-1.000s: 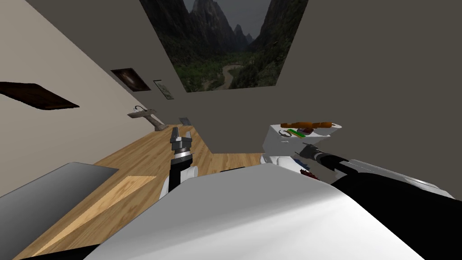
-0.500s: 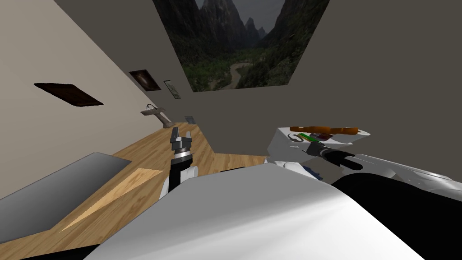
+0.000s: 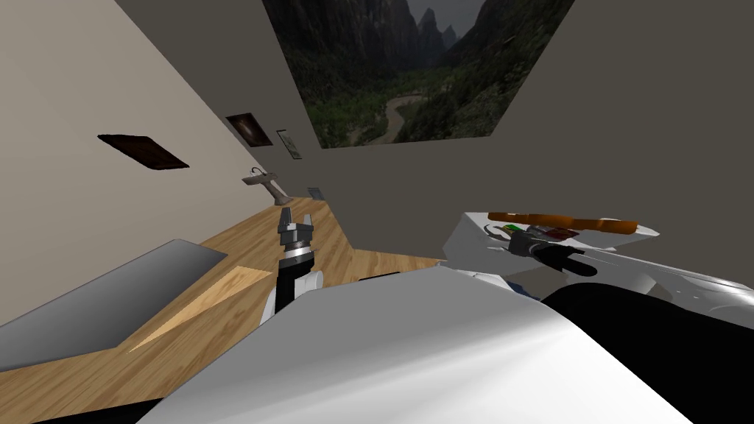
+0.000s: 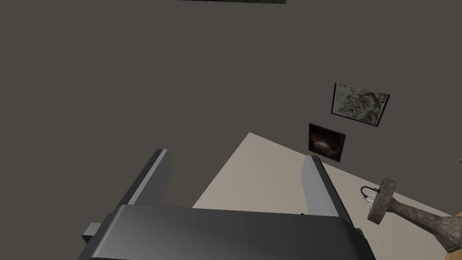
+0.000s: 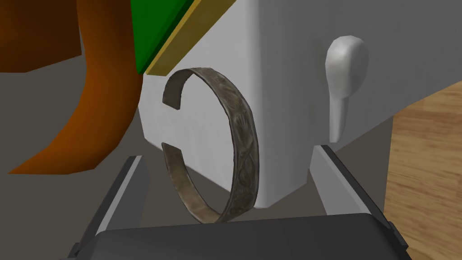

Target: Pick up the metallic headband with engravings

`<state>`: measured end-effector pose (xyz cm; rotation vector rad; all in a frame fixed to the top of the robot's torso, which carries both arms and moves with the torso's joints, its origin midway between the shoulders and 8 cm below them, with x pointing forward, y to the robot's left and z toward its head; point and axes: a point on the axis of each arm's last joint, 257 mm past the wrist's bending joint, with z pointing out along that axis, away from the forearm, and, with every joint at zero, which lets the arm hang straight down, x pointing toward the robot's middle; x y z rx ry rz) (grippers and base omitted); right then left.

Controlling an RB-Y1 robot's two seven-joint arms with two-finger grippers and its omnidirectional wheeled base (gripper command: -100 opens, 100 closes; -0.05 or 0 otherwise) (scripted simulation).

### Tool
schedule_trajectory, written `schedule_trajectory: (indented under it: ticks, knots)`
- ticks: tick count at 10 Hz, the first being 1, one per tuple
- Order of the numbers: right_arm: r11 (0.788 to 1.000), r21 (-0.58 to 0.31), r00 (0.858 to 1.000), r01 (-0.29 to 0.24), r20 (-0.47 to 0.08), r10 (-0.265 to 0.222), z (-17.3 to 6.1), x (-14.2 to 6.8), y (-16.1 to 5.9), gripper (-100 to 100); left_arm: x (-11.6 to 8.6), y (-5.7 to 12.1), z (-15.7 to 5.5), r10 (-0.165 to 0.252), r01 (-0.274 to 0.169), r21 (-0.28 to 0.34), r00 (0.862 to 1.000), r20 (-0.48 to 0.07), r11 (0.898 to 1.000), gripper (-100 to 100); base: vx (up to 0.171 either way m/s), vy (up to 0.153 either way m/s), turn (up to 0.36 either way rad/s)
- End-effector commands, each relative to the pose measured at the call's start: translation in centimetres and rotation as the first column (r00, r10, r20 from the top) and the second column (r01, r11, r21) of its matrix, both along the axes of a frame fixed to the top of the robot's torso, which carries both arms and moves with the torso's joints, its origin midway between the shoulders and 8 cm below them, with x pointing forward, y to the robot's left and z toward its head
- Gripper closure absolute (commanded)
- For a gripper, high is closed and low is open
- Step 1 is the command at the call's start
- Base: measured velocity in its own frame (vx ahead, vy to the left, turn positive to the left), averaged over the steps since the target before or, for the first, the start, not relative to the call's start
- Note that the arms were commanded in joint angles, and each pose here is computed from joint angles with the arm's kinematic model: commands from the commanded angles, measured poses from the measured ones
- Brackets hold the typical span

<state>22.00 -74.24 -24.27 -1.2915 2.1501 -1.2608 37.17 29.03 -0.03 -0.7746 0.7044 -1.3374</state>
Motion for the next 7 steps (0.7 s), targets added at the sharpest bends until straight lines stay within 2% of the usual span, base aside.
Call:
schedule_trajectory:
  ticks: [1, 2, 3, 4, 5, 6, 7]
  knots:
    - [1.0, 0.0, 1.0, 0.0, 0.0, 0.0, 0.0, 0.0, 0.0, 0, 0.0, 0.0, 0.0, 0.0, 0.0, 0.0, 1.0, 0.0, 1.0, 0, 0.0, 0.0, 0.0]
    - [1.0, -0.004, 1.0, -0.002, -0.009, 0.002, -0.6, 0.4, -0.6, -100, 0.0, 0.0, 0.0, 0.0, 0.0, 0.0, 1.0, 0.0, 1.0, 0, -0.022, 0.003, -0.005]
    - [1.0, 0.0, 1.0, -0.012, -0.002, 0.012, -0.8, 1.1, -0.1, -100, 0.0, 0.0, 0.0, 0.0, 0.0, 0.0, 1.0, 0.0, 1.0, 0, -0.034, 0.011, -0.002]
    - [1.0, 0.013, 1.0, -0.002, 0.008, 0.002, -0.8, 1.1, -0.1, -100, 0.0, 0.0, 0.0, 0.0, 0.0, 0.0, 1.0, 0.0, 1.0, 0, -0.02, 0.012, 0.001]
    - [1.0, -0.002, 1.0, -0.012, -0.009, 0.012, -1.3, 1.5, -0.7, -100, 0.0, 0.0, 0.0, 0.0, 0.0, 0.0, 1.0, 0.0, 1.0, 0, -0.03, 0.006, -0.008]
    - [1.0, 0.002, 1.0, -0.022, -0.003, 0.022, -1.5, 2.2, -0.3, -100, 0.0, 0.0, 0.0, 0.0, 0.0, 0.0, 1.0, 0.0, 1.0, 0, -0.032, 0.007, -0.002]
    - [1.0, 0.016, 1.0, -0.01, 0.009, 0.01, -1.5, 2.2, -0.3, -100, 0.0, 0.0, 0.0, 0.0, 0.0, 0.0, 1.0, 0.0, 1.0, 0, -0.015, 0.007, 0.002]
